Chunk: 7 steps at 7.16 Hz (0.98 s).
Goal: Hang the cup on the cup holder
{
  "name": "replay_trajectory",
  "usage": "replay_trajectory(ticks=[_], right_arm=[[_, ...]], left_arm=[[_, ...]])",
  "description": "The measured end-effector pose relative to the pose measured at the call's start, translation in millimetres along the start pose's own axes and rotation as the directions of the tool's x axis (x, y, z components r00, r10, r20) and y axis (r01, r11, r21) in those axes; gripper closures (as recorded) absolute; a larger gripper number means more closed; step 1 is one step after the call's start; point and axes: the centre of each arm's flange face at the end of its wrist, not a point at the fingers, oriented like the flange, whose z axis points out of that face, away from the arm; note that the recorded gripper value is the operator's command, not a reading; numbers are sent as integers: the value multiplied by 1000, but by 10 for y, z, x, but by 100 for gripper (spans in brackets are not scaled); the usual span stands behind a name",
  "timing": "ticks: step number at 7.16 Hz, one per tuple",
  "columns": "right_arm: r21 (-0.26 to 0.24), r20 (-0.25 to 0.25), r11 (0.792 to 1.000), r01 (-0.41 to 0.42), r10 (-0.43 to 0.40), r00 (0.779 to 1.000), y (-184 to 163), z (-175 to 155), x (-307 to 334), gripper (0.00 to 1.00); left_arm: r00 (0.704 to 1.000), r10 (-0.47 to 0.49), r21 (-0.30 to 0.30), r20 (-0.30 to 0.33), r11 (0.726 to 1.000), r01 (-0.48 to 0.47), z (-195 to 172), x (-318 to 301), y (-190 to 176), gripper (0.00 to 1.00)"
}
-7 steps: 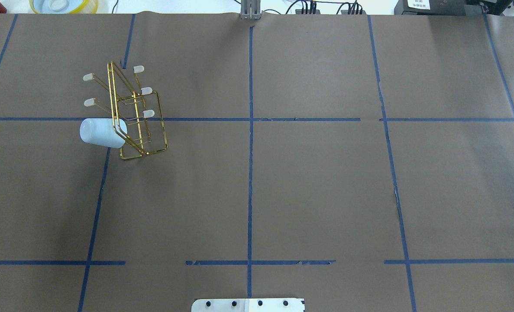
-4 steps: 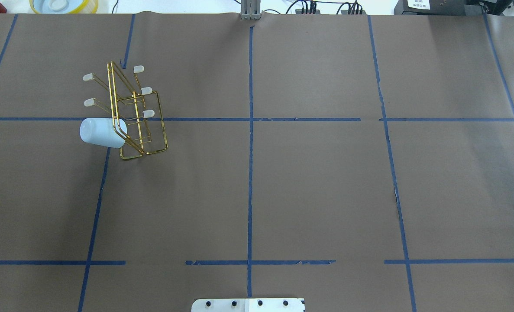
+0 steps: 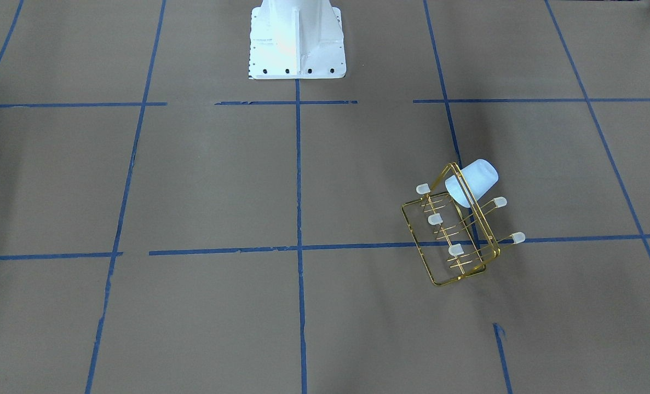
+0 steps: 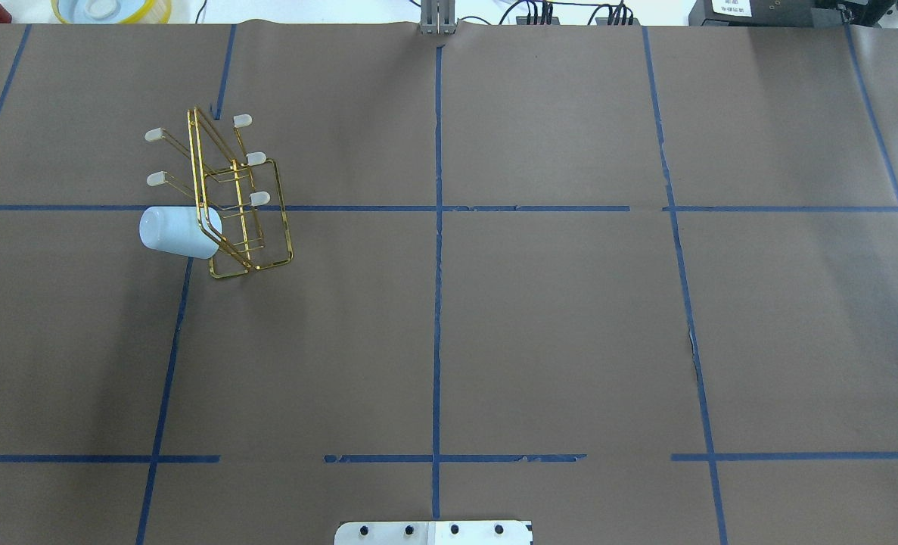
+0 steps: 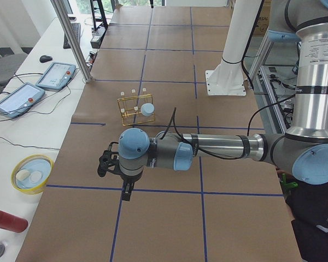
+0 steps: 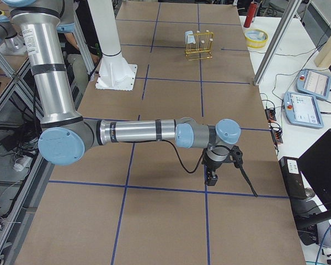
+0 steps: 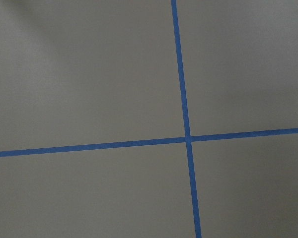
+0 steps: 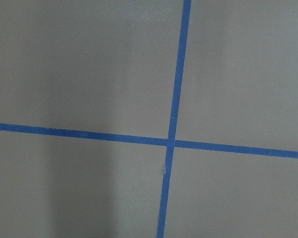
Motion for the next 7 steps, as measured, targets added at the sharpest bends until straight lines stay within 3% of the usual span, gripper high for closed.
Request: replay_trajectory(ticks=[4,7], right_arm=[[0,0,1000,0,0,1000,0,0,0,0],[0,0,1000,0,0,1000,0,0,0,0]], left_arm=[[999,49,44,3,998,-50,22,0,-6,0],[1000,28,-42,-11,999,-28,384,-6,35,0]])
